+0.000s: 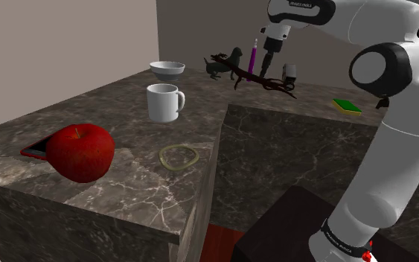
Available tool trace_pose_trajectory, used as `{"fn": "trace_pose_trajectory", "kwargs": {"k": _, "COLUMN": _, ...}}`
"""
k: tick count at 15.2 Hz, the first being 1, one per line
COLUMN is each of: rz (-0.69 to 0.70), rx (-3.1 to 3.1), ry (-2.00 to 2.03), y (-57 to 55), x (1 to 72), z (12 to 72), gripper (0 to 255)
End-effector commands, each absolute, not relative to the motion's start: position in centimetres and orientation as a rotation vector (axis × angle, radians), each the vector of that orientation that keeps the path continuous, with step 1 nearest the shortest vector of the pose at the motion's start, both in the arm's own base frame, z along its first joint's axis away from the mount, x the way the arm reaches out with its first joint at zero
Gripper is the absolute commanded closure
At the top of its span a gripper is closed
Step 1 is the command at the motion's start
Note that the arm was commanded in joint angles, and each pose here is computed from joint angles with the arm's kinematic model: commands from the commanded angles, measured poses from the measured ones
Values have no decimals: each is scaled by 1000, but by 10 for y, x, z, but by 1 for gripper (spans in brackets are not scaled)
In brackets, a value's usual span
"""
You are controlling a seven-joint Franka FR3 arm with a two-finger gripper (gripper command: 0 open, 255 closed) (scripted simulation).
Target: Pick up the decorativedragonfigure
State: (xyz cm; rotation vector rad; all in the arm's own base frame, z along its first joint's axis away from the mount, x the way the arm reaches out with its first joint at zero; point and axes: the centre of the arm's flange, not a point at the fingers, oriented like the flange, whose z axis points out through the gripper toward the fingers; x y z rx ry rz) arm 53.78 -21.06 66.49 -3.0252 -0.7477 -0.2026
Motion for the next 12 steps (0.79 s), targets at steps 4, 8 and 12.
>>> {"fn": "trace_pose_trajectory", "kwargs": {"k": 4, "rz": -250, "rx": -2955, "ry": -883, "y": -233, "x": 586, "z": 667, "gripper": 0}}
{"fn": "trace_pose_trajectory", "kwargs": {"k": 8, "rz": -250, "rx": -2955, "ry": -883, "y": -233, "x": 586, "z": 646, "gripper": 0}}
{"fn": "trace_pose_trajectory", "kwargs": {"k": 12, "rz": -250, "rx": -2955, "ry": -884, "y": -233, "x": 586, "z": 632, "gripper": 0}}
